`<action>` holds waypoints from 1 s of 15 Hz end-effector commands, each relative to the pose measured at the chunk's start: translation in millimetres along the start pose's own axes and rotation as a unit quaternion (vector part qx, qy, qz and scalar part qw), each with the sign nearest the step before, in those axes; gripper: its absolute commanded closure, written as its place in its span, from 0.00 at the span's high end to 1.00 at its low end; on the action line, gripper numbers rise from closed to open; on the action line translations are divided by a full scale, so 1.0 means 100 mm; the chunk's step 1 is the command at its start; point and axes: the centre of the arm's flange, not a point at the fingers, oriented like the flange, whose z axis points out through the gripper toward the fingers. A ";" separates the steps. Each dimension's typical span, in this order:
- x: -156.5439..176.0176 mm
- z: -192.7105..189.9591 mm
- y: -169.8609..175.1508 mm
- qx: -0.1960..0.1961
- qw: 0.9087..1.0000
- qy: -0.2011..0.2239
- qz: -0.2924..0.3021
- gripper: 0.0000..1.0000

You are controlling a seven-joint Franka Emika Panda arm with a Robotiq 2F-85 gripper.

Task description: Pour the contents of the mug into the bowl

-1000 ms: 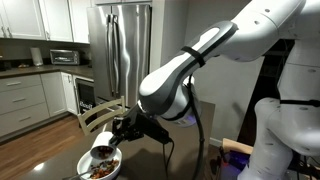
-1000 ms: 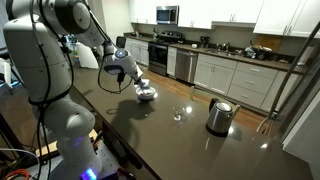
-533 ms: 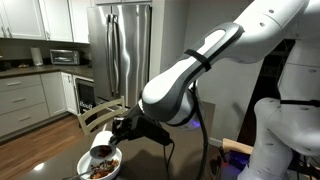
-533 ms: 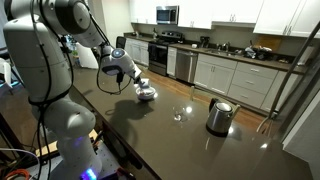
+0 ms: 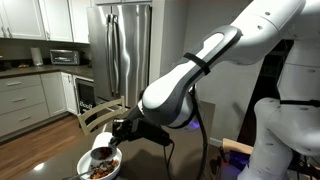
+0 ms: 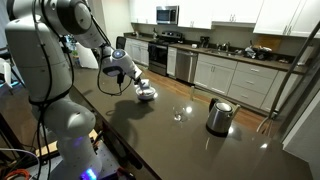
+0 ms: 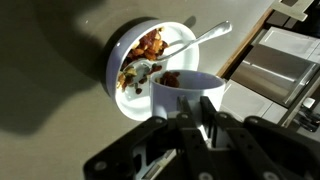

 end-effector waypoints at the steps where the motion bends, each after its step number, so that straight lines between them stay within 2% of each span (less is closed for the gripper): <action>1: 0.01 0.04 -0.05 0.001 1.000 0.010 -0.016 0.06; 10: 0.14 0.07 -0.07 0.003 0.998 0.023 -0.055 0.06; 15: 0.07 -0.02 -0.14 0.012 0.996 0.032 -0.080 0.06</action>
